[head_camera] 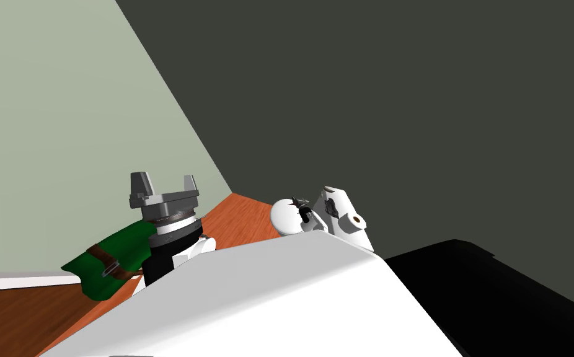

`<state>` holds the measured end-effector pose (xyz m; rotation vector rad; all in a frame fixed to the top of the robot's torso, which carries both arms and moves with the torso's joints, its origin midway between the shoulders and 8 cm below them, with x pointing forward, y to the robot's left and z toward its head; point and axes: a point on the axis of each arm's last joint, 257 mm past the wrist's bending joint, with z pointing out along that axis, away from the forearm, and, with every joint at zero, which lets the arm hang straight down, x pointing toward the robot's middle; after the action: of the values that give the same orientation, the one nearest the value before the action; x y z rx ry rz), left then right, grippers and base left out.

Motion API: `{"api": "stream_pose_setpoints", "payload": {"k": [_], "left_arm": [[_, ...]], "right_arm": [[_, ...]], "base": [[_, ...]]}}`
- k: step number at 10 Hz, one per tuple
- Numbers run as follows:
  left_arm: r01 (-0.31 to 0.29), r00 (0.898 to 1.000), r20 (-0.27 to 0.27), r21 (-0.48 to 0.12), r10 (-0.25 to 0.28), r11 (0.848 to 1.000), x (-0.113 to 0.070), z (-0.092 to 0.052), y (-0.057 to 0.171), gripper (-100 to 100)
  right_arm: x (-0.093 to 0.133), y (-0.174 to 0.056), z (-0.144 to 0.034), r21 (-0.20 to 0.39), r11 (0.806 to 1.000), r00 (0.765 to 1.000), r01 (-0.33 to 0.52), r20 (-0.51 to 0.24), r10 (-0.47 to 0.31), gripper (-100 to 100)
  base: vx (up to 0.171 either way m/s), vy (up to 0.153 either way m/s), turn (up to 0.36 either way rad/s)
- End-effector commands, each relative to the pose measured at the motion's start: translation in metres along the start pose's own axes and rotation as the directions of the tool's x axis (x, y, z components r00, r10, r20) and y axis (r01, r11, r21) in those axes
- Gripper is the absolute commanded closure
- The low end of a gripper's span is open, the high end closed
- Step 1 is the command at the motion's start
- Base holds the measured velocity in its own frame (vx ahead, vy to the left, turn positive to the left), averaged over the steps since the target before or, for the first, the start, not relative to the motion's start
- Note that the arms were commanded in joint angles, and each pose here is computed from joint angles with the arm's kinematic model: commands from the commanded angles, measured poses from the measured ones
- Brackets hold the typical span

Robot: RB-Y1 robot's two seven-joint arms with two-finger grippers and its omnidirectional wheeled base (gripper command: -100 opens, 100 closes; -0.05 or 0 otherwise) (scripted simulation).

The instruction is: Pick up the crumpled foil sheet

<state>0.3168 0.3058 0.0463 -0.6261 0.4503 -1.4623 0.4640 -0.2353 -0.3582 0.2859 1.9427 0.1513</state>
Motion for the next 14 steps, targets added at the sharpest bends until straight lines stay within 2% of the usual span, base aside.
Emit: {"api": "stream_pose_setpoints", "payload": {"k": [1,2,10,14], "left_arm": [[0.000,1.000,0.000,0.000,0.000,1.000,0.000,0.000,0.000,0],[0.000,1.000,0.000,0.000,0.000,1.000,0.000,0.000,0.000,0],[0.000,1.000,0.000,0.000,0.000,1.000,0.000,0.000,0.000,0],[0.000,1.000,0.000,0.000,0.000,1.000,0.000,0.000,0.000,0]], "right_arm": [[0.011,-0.017,0.007,0.052,0.994,0.995,0.098,-0.033,-0.097,-100],[0.014,-0.023,0.006,0.074,0.992,0.994,0.099,-0.044,-0.096,-100],[0.014,-0.023,0.006,0.074,0.992,0.994,0.099,-0.044,-0.096,-100],[0.029,-0.050,0.002,0.154,0.965,0.976,0.212,-0.090,-0.200,-100]], "base": [[-0.008,-0.013,0.036],[-0.016,-0.021,0.072],[0.000,0.002,-0.002],[0.009,0.029,-0.039]]}}
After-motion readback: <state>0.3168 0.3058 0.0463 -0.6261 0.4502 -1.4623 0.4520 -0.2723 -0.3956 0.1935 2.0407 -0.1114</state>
